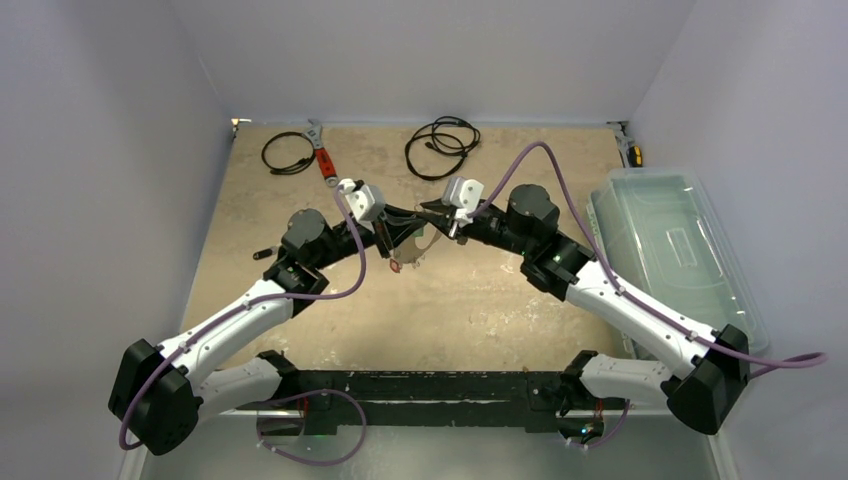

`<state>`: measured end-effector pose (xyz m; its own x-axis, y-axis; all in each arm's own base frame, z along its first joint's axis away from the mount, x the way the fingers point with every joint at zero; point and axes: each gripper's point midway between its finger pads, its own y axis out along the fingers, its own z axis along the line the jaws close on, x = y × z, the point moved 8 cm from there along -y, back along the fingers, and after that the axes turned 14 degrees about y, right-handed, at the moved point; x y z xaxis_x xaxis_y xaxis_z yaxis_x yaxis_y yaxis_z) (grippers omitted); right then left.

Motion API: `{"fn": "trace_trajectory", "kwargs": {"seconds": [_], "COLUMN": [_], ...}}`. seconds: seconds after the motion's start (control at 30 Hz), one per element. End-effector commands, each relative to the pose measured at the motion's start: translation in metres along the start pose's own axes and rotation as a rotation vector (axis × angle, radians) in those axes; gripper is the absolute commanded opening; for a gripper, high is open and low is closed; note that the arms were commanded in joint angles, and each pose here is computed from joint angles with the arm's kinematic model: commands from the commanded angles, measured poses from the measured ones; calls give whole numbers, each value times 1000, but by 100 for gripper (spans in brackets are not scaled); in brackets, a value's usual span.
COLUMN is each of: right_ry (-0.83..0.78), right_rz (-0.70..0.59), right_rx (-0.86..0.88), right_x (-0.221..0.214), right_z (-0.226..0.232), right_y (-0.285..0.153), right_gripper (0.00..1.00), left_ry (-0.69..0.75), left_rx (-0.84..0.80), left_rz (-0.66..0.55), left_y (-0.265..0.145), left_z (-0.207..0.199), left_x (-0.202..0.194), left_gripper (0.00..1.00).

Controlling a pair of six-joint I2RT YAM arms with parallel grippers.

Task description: Put the keys on the keyring

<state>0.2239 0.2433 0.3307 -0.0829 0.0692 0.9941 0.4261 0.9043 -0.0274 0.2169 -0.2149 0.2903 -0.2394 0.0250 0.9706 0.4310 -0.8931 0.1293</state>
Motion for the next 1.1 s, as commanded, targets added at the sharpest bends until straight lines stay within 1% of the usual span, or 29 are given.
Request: {"fn": "trace_trajectory", "kwargs": {"seconds": [0.0,0.1,0.2,0.23,0.33,0.4,0.53,0.57,0.67,0.8,0.93,1.07], "right_ry": [-15,-8,3,9,41,97,223,244,272,312,347,383], "right_rz": [-49,-48,-41,-37,-15,16,161,224,295,331,358,394], "right_rx": [-12,-4,12,15,15,-7,-16,-32,-48,-50,-51,-52], "right_x": [21,21,21,21,21,23,27,22,23,25,27,24], "right_z": [-4,-3,0,0,0,-2,-6,-8,-12,-12,-11,-10], "right_y": [0,-2,-2,-2,0,3,15,17,24,26,27,28], "right_gripper": [21,15,2,0,0,0,0,0,0,0,0,0], "left_ry": [48,52,51,51,61,75,104,108,123,155,251,302], "left_rx": [-19,-9,-4,0,12,25,52,53,59,75,109,126], "left_rz": [-92,-90,-89,-87,-81,-74,-54,-48,-37,-7,74,95], "left_y": [0,0,0,0,-1,-2,-4,-3,-4,-6,-10,-13], "left_z": [-1,0,1,1,2,4,7,8,9,10,15,15], "left_x": [22,23,23,22,21,21,20,20,20,20,14,15], "left_gripper": [0,0,0,0,0,0,0,0,0,0,0,0]}}
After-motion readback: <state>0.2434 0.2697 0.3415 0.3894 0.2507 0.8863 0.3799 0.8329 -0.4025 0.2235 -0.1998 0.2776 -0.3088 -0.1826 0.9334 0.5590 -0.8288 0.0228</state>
